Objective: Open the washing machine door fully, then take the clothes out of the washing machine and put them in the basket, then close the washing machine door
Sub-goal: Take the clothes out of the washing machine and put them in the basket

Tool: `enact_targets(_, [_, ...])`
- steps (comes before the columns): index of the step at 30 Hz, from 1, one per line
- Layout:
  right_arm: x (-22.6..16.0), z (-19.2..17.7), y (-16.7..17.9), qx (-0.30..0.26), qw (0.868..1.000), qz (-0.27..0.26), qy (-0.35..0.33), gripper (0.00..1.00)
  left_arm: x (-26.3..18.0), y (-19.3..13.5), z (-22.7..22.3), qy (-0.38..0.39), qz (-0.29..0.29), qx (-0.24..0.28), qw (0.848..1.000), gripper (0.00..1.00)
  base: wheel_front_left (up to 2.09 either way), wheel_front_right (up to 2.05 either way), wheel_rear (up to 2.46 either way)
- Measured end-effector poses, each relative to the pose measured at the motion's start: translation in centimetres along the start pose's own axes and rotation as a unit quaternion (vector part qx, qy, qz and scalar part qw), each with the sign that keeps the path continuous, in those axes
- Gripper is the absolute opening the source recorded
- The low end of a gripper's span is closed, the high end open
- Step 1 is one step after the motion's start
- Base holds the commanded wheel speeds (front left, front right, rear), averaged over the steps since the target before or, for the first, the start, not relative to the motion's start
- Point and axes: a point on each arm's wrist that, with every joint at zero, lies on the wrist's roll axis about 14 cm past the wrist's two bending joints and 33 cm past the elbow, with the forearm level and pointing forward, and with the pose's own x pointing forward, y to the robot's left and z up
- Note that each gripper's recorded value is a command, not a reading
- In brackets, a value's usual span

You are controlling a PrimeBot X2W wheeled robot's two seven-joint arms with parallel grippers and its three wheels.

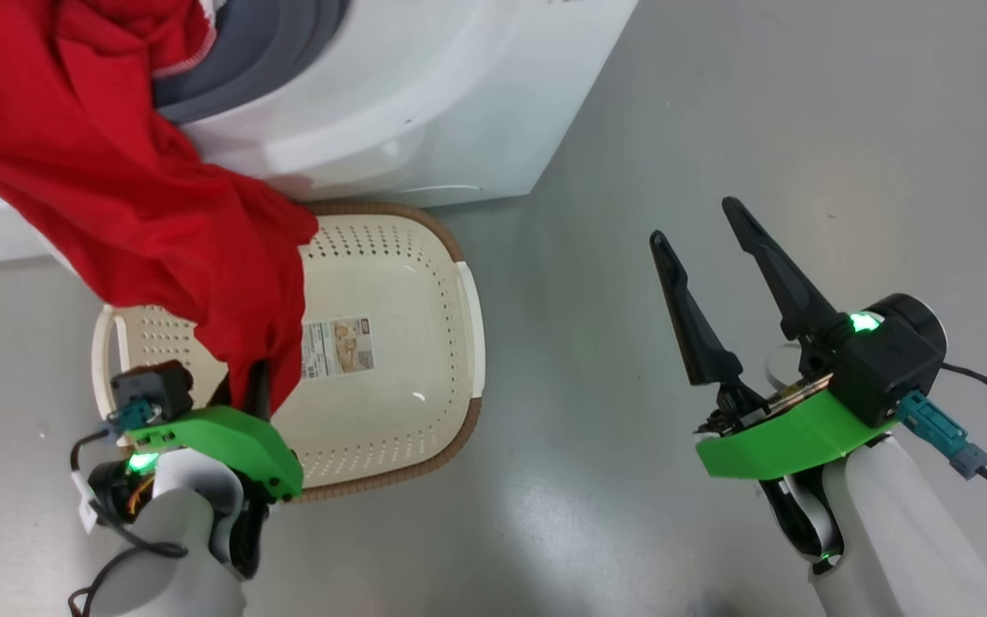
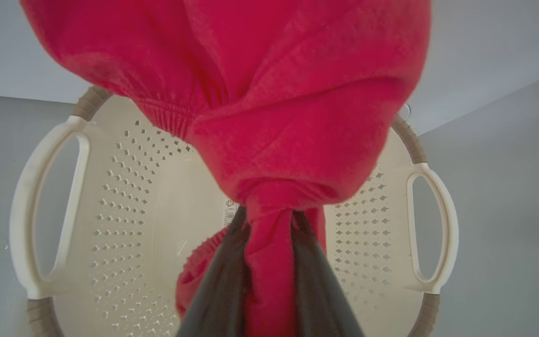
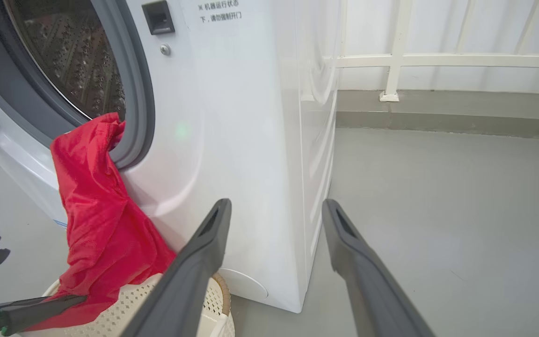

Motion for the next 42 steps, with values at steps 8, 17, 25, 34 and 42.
enact_targets(8, [0.5, -1.0, -0.1, 0.002, 1.000, 0.002, 0.009, 1.00, 1.1, 0.0, -2.3, 0.052, 0.003, -0.010, 0.999, 0.00, 0.00, 0.00, 0.00])
enact_targets(17, [1.2, -2.3, -0.5, 0.004, 1.000, 0.000, 0.020, 1.00, 1.7, 0.4, -5.5, 0.108, 0.010, -0.023, 0.994, 0.00, 0.00, 0.00, 0.00])
enact_targets(25, [1.7, -3.1, -0.7, 0.004, 1.000, 0.001, 0.026, 1.00, 2.5, 0.2, -6.2, 0.123, 0.011, -0.032, 0.992, 0.00, 0.00, 0.00, 0.00])
enact_targets(34, [1.7, -2.7, -0.8, 0.001, 1.000, 0.001, 0.022, 1.00, 2.8, 0.0, -5.5, 0.116, 0.019, -0.020, 0.993, 1.00, 0.00, 0.00, 0.00])
enact_targets(42, [1.6, -1.6, -0.4, -0.001, 1.000, 0.004, 0.012, 1.00, 2.5, -0.2, -3.3, 0.076, 0.014, -0.008, 0.997, 1.00, 0.00, 0.00, 0.00])
